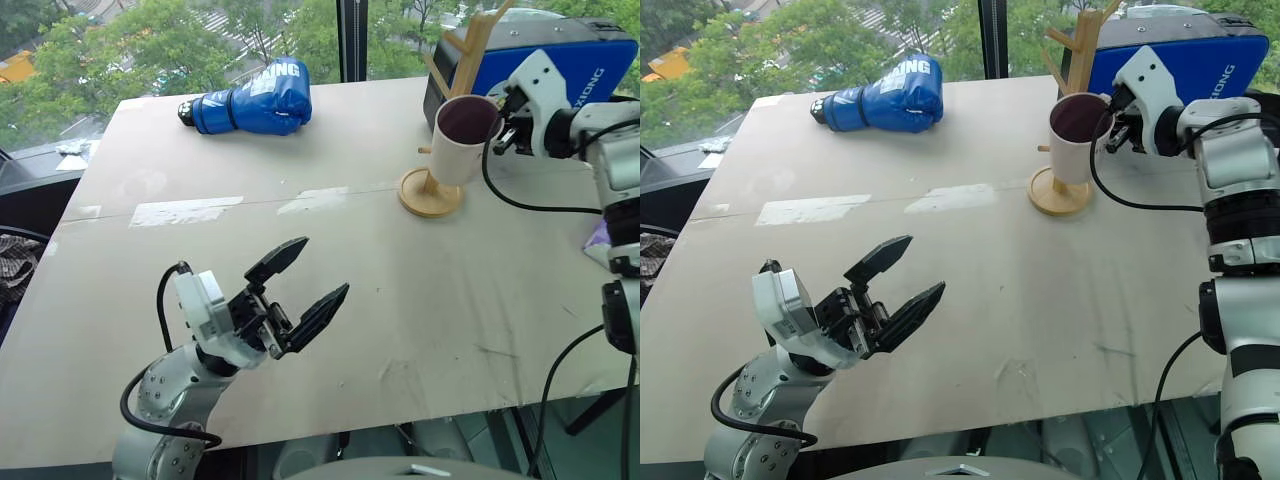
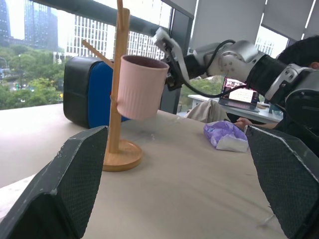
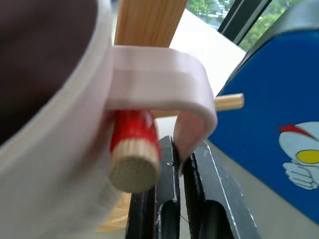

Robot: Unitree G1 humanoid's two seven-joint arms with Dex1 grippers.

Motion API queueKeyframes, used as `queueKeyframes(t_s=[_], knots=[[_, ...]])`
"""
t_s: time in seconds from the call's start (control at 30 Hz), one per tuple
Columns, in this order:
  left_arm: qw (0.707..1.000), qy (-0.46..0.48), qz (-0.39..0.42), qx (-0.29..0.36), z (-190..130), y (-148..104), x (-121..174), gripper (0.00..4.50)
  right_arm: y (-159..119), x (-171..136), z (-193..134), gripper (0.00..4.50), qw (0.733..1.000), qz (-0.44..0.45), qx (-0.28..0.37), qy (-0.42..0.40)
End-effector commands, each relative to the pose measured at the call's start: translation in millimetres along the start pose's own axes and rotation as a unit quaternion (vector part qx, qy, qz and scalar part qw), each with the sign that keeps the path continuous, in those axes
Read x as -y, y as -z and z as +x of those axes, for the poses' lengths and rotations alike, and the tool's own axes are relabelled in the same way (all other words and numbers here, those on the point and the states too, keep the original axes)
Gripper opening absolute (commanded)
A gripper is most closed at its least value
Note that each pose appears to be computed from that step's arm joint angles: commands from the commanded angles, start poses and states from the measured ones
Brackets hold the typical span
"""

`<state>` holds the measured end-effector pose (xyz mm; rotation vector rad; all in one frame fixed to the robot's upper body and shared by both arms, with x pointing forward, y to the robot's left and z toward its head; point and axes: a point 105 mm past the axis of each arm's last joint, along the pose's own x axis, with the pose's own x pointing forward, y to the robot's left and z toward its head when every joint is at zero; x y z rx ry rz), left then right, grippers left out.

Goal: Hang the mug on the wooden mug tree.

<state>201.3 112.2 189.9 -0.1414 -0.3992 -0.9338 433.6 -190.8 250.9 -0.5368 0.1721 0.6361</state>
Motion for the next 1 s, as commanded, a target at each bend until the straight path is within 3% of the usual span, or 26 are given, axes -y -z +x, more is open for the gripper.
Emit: queueKeyframes(t_s=[0.03,0.23,0.33,0.47,0.8,1.0], knots=[[1.0,0.005,0.022,0.016,3,-13,-2,4.5,5,10,-4,1.94,1.0,-0.017,-0.001,0.02],[1.0,-0.011,0.021,0.012,-10,-1,-26,4.5,13,3,-43,4.46,0.998,-0.024,0.059,0.001],[1.0,-0.009,0.017,0.011,-12,3,-22,4.5,22,-6,-70,4.46,0.996,-0.009,0.089,0.002],[1.0,-0.015,0.018,0.001,-18,7,-23,4.5,52,-21,-102,4.46,0.997,0.005,0.079,0.021],[0.988,-0.09,0.009,-0.123,-65,39,-49,4.5,129,-93,-170,4.46,0.999,0.043,0.018,0.025],[0.98,-0.107,0.012,-0.166,-84,52,-57,4.5,149,-105,-186,4.46,0.997,0.068,-0.005,0.04]])
